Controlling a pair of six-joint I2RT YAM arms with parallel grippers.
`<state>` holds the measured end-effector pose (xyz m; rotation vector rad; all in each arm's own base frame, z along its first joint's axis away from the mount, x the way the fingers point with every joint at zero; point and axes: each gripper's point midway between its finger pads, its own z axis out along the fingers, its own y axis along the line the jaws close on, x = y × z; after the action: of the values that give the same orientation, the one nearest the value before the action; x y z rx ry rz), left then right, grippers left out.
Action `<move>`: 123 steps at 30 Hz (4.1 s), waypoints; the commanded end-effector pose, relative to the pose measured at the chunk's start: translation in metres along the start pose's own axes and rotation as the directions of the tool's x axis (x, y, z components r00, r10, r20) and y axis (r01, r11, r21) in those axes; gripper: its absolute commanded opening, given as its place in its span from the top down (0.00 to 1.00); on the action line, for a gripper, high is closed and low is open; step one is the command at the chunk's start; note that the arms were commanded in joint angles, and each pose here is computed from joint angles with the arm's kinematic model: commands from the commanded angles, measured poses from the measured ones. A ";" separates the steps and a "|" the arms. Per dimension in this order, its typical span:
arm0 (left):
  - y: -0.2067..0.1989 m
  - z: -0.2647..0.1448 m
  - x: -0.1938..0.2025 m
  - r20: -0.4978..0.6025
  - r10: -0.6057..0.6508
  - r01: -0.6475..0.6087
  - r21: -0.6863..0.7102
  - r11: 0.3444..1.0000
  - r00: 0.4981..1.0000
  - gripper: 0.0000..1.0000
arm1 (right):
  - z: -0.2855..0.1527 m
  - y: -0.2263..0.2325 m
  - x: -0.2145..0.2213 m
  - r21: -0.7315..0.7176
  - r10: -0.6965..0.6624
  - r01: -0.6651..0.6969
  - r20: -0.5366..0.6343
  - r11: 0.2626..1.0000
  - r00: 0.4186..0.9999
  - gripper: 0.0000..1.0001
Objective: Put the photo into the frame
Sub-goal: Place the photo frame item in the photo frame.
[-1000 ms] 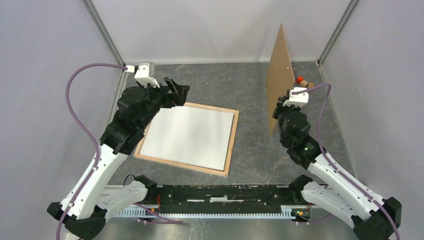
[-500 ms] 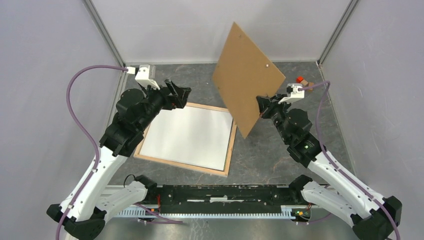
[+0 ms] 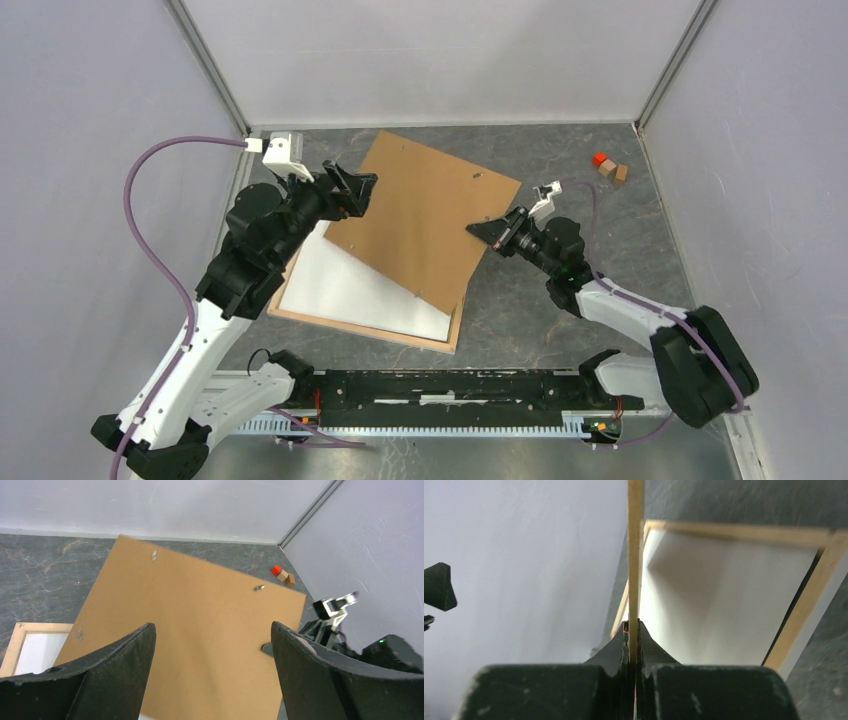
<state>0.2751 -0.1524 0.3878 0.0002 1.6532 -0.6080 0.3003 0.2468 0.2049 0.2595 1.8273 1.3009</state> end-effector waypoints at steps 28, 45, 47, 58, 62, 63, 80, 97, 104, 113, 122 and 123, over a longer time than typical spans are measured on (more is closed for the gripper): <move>-0.001 0.014 0.005 -0.011 0.027 -0.027 0.009 1.000 1.000 0.10 | 0.025 0.007 0.057 -0.240 0.216 -0.301 -0.325 0.923 0.921 1.00; -0.003 0.012 0.003 -0.010 0.024 -0.024 0.018 1.000 1.000 0.10 | 0.048 -0.016 0.070 -0.175 0.238 -0.320 -0.373 0.931 0.897 1.00; -0.003 0.012 0.002 -0.008 0.023 -0.023 0.017 1.000 1.000 0.10 | 0.050 -0.018 0.071 -0.166 0.244 -0.325 -0.378 0.931 0.893 1.00; -0.005 0.011 0.002 -0.008 0.019 -0.018 0.024 1.000 1.000 0.10 | 0.053 -0.024 0.085 -0.143 0.260 -0.346 -0.420 0.927 0.870 1.00; -0.005 0.011 0.002 -0.006 0.017 -0.017 0.025 1.000 1.000 0.10 | 0.055 -0.028 0.088 -0.132 0.267 -0.349 -0.420 0.928 0.867 1.00; -0.006 0.011 0.002 -0.007 0.016 -0.016 0.028 0.999 1.000 0.10 | 0.056 -0.029 0.089 -0.128 0.264 -0.345 -0.419 0.930 0.869 1.00; -0.008 0.009 0.002 -0.010 0.009 -0.008 0.039 0.999 1.000 0.10 | 0.039 -0.020 0.100 -0.153 0.247 -0.344 -0.441 0.926 0.863 1.00; -0.008 0.010 0.002 -0.010 0.007 -0.007 0.040 0.999 1.000 0.09 | 0.047 -0.049 0.122 -0.065 0.239 -0.295 -0.434 0.953 0.869 0.95; -0.009 0.008 0.000 -0.004 0.005 -0.005 0.047 0.999 1.000 0.09 | 0.054 -0.073 0.130 0.011 0.140 -0.153 -0.468 0.988 0.872 0.61; -0.010 0.006 -0.001 -0.002 0.001 -0.001 0.052 0.999 1.000 0.09 | 0.062 -0.096 0.120 0.070 -0.122 0.191 -0.549 0.979 0.827 0.37; -0.011 0.006 -0.001 -0.002 0.000 0.000 0.055 0.998 1.000 0.09 | 0.044 -0.094 0.096 0.081 -0.309 0.427 -0.572 0.900 0.759 0.18; -0.011 0.006 -0.001 -0.002 0.000 0.000 0.056 0.998 1.000 0.09 | 0.042 -0.091 0.096 0.071 -0.318 0.433 -0.575 0.898 0.754 0.18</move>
<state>0.2806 -0.1632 0.3757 0.0327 1.6954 -0.6250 0.2910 0.3037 0.0535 -0.2909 2.4027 1.0911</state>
